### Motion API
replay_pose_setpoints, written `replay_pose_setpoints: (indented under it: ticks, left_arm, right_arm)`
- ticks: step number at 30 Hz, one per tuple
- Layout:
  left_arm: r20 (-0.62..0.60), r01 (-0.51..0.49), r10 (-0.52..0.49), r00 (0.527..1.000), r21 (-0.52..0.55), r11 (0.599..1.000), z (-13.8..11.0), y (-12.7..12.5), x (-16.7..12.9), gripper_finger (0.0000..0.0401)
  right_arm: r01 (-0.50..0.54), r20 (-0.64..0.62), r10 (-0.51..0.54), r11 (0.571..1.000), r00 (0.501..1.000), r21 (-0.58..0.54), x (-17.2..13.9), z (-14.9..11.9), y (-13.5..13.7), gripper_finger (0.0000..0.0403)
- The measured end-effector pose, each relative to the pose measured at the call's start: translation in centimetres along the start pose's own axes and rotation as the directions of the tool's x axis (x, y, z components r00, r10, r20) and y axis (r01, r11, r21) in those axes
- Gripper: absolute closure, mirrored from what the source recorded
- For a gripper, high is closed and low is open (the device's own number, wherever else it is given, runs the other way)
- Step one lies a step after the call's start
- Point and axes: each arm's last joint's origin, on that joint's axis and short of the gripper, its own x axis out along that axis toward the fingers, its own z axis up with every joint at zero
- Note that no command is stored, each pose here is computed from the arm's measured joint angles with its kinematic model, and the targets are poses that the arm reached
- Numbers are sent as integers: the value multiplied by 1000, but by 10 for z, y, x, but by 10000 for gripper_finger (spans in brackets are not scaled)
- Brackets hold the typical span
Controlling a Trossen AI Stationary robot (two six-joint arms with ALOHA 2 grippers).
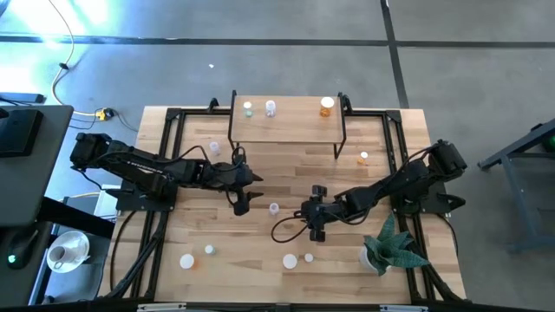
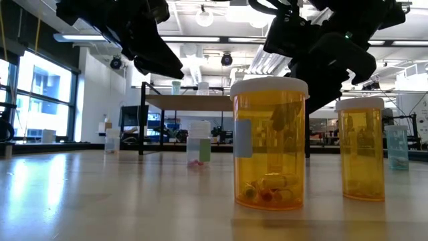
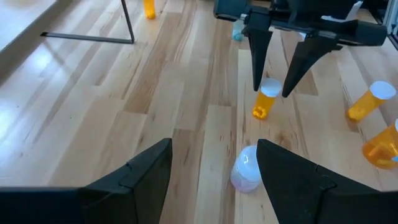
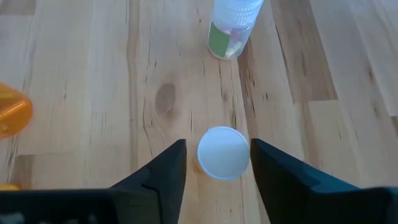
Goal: Pick and place medicine bottles onto shelf by color
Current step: Put the top left small orange pill bottle on the shelf
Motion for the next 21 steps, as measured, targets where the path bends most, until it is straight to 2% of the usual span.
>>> replay_pose_setpoints:
  ticks: [9,21]
  left_arm:
    - [-1,0,0,1000,0,1000,0,0,0,176]
    - [-2,0,0,1000,-14,1000,0,0,0,176]
  right_arm:
    - [-2,0,2,1000,1000,-1,0,0,0,274]
    - [-10,24,11,999,1000,-36,0,3,1,284]
